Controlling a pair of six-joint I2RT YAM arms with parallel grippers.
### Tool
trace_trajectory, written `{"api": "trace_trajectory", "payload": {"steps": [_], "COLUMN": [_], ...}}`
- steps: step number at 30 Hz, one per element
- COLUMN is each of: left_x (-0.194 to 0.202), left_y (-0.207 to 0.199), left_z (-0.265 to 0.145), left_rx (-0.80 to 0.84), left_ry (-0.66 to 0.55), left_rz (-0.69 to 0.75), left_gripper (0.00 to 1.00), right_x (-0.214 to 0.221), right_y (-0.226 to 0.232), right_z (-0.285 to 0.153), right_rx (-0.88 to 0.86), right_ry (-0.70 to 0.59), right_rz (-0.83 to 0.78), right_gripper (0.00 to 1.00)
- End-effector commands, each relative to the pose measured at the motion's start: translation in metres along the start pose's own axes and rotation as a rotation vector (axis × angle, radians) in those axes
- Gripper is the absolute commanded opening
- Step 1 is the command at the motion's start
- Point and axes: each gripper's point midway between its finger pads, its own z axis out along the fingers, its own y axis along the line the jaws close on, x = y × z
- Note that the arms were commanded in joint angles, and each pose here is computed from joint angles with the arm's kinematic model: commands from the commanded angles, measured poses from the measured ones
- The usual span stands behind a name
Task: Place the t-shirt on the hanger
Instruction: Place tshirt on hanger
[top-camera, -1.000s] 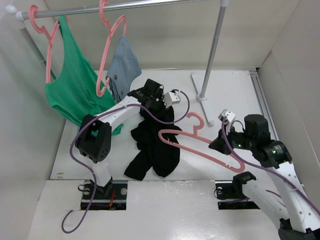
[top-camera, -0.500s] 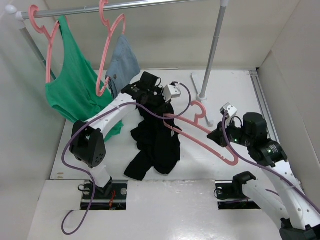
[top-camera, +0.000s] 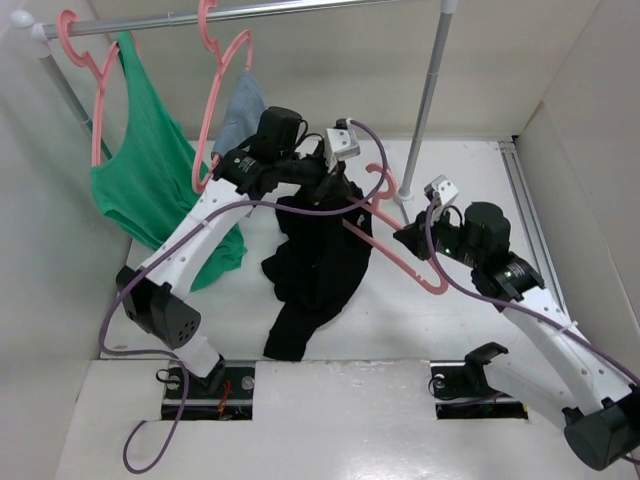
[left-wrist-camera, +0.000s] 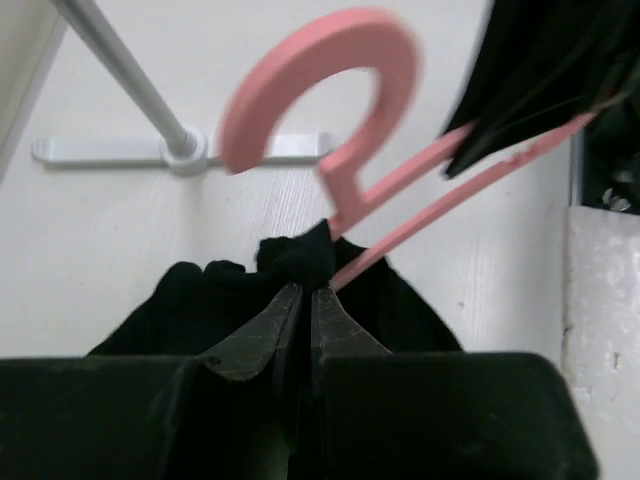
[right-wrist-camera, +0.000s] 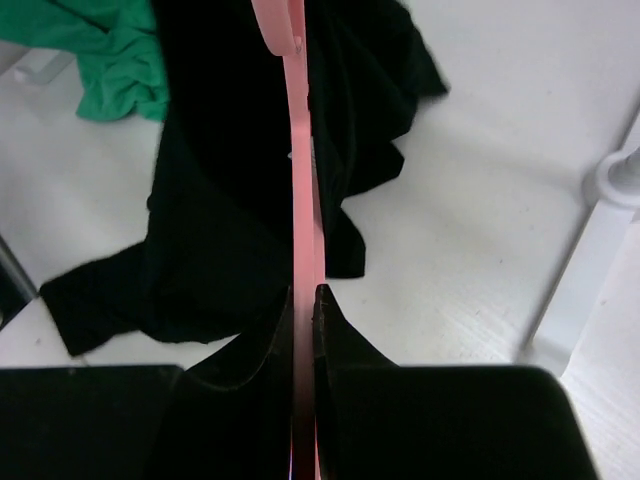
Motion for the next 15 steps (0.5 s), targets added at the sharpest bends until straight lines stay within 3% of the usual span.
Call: {"api": "trace_trajectory", "payload": {"steps": [1,5,12,15], "left_x": [-0.075,-0.103,-0.039,-0.031], "left_y": [-0.042,-0.063,-0.082,-0.077], "left_z": [-0.046,-0.064,-0.068,-0.069], "left_rx": [0.070,0.124,0.202,0.169], "left_ry": [-0.201,-0.270,-0.090,-0.066], "left_rz": [0.107,0.239,0.374,0.434], "left_gripper": [0.00,0.00,0.00,0.34], "right_x": [-0.094,-0.117,-0.136,-0.133], "right_y": [-0.004,-0.008,-0.001,0.018], "right_z": [0.001,0.011,0.008,0.003], "right_rx": [0.039,0.046,0.003,-0.089], "right_ry": [-0.273,-0.328,-0.449,-0.529], "right_rz": [-0.122,-0.200,-0.295,-0.381], "right_gripper": [0.00,0.00,0.00,0.00]}}
